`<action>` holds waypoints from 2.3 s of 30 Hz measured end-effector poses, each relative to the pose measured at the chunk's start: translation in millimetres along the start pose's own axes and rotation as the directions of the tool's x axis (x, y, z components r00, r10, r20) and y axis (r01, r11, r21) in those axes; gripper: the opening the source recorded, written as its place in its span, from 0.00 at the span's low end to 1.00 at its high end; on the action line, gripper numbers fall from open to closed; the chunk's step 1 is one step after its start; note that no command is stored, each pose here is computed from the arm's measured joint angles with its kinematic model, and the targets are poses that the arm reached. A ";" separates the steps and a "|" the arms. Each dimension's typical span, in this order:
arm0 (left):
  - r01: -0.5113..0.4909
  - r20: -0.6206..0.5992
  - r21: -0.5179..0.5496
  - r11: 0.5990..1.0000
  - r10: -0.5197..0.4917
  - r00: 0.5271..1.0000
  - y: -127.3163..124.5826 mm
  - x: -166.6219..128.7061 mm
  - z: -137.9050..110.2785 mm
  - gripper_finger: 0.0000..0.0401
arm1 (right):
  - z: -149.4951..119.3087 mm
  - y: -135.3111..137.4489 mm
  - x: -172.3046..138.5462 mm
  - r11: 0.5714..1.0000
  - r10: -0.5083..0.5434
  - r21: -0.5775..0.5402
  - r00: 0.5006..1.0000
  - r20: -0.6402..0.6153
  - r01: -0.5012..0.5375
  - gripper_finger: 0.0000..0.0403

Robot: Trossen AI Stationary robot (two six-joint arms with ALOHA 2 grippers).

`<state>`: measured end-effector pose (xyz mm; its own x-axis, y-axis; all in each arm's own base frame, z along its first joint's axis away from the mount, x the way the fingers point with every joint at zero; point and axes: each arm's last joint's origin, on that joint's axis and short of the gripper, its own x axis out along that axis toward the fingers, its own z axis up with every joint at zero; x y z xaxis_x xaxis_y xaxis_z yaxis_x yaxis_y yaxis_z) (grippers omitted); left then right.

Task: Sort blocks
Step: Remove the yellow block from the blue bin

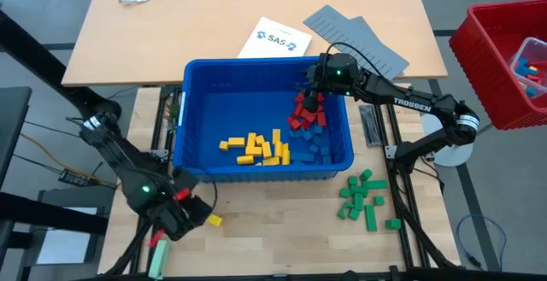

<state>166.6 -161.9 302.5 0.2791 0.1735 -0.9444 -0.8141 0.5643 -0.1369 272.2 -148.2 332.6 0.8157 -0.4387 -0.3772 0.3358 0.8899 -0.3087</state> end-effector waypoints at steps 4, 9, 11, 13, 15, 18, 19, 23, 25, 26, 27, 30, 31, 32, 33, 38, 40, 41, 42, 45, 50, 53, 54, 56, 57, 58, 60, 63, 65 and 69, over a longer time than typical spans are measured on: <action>0.065 0.187 -0.038 0.997 -0.057 0.981 -0.2 -46.1 29.3 0.47 | 0.1 0.3 0.0 1.000 0.011 0.000 1.000 0.004 -0.011 0.59; 0.145 0.425 -0.031 0.989 -0.118 0.897 -4.1 -76.2 75.8 0.47 | 0.2 0.8 0.0 1.000 0.025 -0.003 1.000 0.008 -0.025 0.59; 0.102 0.448 -0.029 0.994 -0.079 0.891 -1.8 -77.5 97.0 0.47 | 0.2 0.9 0.0 0.999 0.028 -0.016 1.000 0.009 -0.028 0.59; 0.050 0.439 -0.017 0.999 -0.038 0.898 0.4 -73.4 118.4 0.47 | 0.4 1.3 0.0 0.999 0.041 -0.028 0.999 0.014 -0.040 0.59; 0.013 0.406 0.018 1.000 -0.019 0.914 2.2 -67.3 138.6 0.47 | 0.5 1.5 0.0 0.998 0.046 -0.030 0.999 0.016 -0.046 0.59; 0.017 0.329 0.083 0.996 -0.044 0.943 7.3 -58.7 170.3 0.47 | 0.0 0.2 0.0 0.998 0.045 -0.049 0.999 0.015 -0.044 0.59; 0.026 0.311 0.112 0.993 -0.060 0.948 9.1 -55.9 180.9 0.47 | -0.3 -0.6 0.0 0.997 0.043 -0.063 0.999 0.015 -0.042 0.59; 0.043 0.285 0.204 0.978 -0.102 0.953 23.7 -48.6 217.6 0.47 | -1.4 -7.4 -0.2 0.997 0.019 -0.071 1.000 0.021 -0.017 0.59; 0.034 0.288 0.229 0.973 -0.101 0.952 35.8 -46.4 234.2 0.47 | -2.3 -12.2 -0.3 0.998 0.002 -0.065 1.000 0.024 -0.001 0.59; 0.030 0.283 0.238 0.971 -0.099 0.954 42.2 -45.2 241.2 0.47 | -2.8 -14.3 -0.5 0.998 -0.005 -0.061 1.000 0.024 0.006 0.59; 0.028 0.272 0.250 0.968 -0.098 0.957 48.5 -42.9 248.0 0.47 | -3.4 -16.5 -0.6 0.998 -0.011 -0.058 1.000 0.024 0.013 0.59; 0.068 0.234 0.293 0.954 -0.140 0.962 63.8 -30.3 266.7 0.47 | -5.5 -22.1 -1.0 0.999 -0.010 -0.040 1.000 0.025 0.011 0.59; 0.084 0.211 0.311 0.947 -0.155 0.965 68.5 -24.2 271.0 0.47 | -6.0 -23.5 -1.1 1.000 -0.009 -0.030 1.000 0.026 0.010 0.59; 0.102 0.191 0.324 0.940 -0.171 0.967 71.5 -16.8 275.3 0.47 | -6.7 -25.1 -1.3 1.000 -0.009 -0.021 1.000 0.027 0.009 0.59; 0.115 0.181 0.335 0.935 -0.184 0.966 74.5 -9.9 279.8 0.47 | -7.2 -26.6 -1.4 1.000 -0.010 -0.012 1.000 0.026 0.010 0.59; 0.169 0.093 0.395 0.903 -0.223 0.970 87.1 25.6 294.2 0.47 | -11.5 -34.3 -2.3 0.999 -0.027 0.042 1.000 0.008 0.027 0.59; 0.217 0.026 0.430 0.877 -0.252 0.967 88.3 41.2 294.9 0.47 | -13.9 -36.5 -2.6 0.998 -0.030 0.059 1.000 -0.008 0.031 0.59; 0.244 -0.003 0.444 0.862 -0.271 0.963 87.5 48.9 295.4 0.47 | -15.1 -37.0 -2.7 0.998 -0.030 0.062 0.999 -0.018 0.031 0.59; 0.270 -0.019 0.458 0.847 -0.294 0.956 86.4 56.7 296.5 0.47 | -15.9 -37.8 -2.8 0.997 -0.031 0.064 0.999 -0.023 0.032 0.59; 0.331 -0.071 0.511 0.793 -0.345 0.936 84.2 81.6 296.2 0.47 | -15.8 -39.4 -3.0 0.997 -0.038 0.064 0.999 -0.017 0.039 0.59; 0.365 -0.090 0.562 0.742 -0.384 0.919 80.7 131.3 297.1 0.46 | -14.8 -40.0 -3.0 0.997 -0.038 0.063 0.999 -0.004 0.039 0.59; 0.436 -0.132 0.603 0.668 -0.456 0.880 75.3 151.5 295.5 0.42 | -15.4 -39.7 -3.0 0.997 -0.034 0.064 0.999 -0.011 0.035 0.59; 0.466 -0.164 0.606 0.645 -0.472 0.866 74.0 158.4 293.7 0.41 | -15.7 -39.6 -3.0 0.997 -0.033 0.064 0.999 -0.013 0.034 0.59; 0.517 -0.231 0.609 0.602 -0.488 0.842 71.7 172.2 289.3 0.38 | -16.0 -39.4 -3.0 0.997 -0.031 0.065 0.999 -0.016 0.032 0.59; 0.528 -0.257 0.613 0.588 -0.484 0.837 69.7 179.6 287.2 0.36 | -16.2 -39.3 -3.0 0.997 -0.031 0.065 0.999 -0.019 0.032 0.59; 0.531 -0.273 0.626 0.572 -0.478 0.835 67.4 185.6 285.3 0.33 | -16.6 -39.2 -3.0 0.997 -0.029 0.066 0.999 -0.022 0.030 0.59; 0.536 -0.307 0.665 0.520 -0.464 0.831 61.2 198.8 280.1 0.28 | -16.7 -39.1 -3.0 0.997 -0.028 0.066 0.999 -0.024 0.030 0.59; 0.561 -0.363 0.703 0.436 -0.458 0.811 48.4 215.6 271.0 0.19 | -17.1 -38.8 -3.0 0.997 -0.026 0.066 0.999 -0.028 0.028 0.59; 0.587 -0.399 0.715 0.380 -0.468 0.789 40.2 220.4 264.6 0.13 | -17.7 -38.6 -3.0 0.997 -0.024 0.067 0.999 -0.034 0.026 0.59; 0.583 -0.434 0.761 0.284 -0.444 0.784 26.4 226.1 252.7 0.04 | -18.8 -38.1 -3.1 0.997 -0.019 0.068 0.999 -0.045 0.022 0.59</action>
<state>336.8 96.2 160.9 0.3590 -0.4650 -0.8092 0.3191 0.8759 -0.3618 248.1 -183.2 329.2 0.7871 -0.4606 -0.4102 0.3851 0.8865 -0.2566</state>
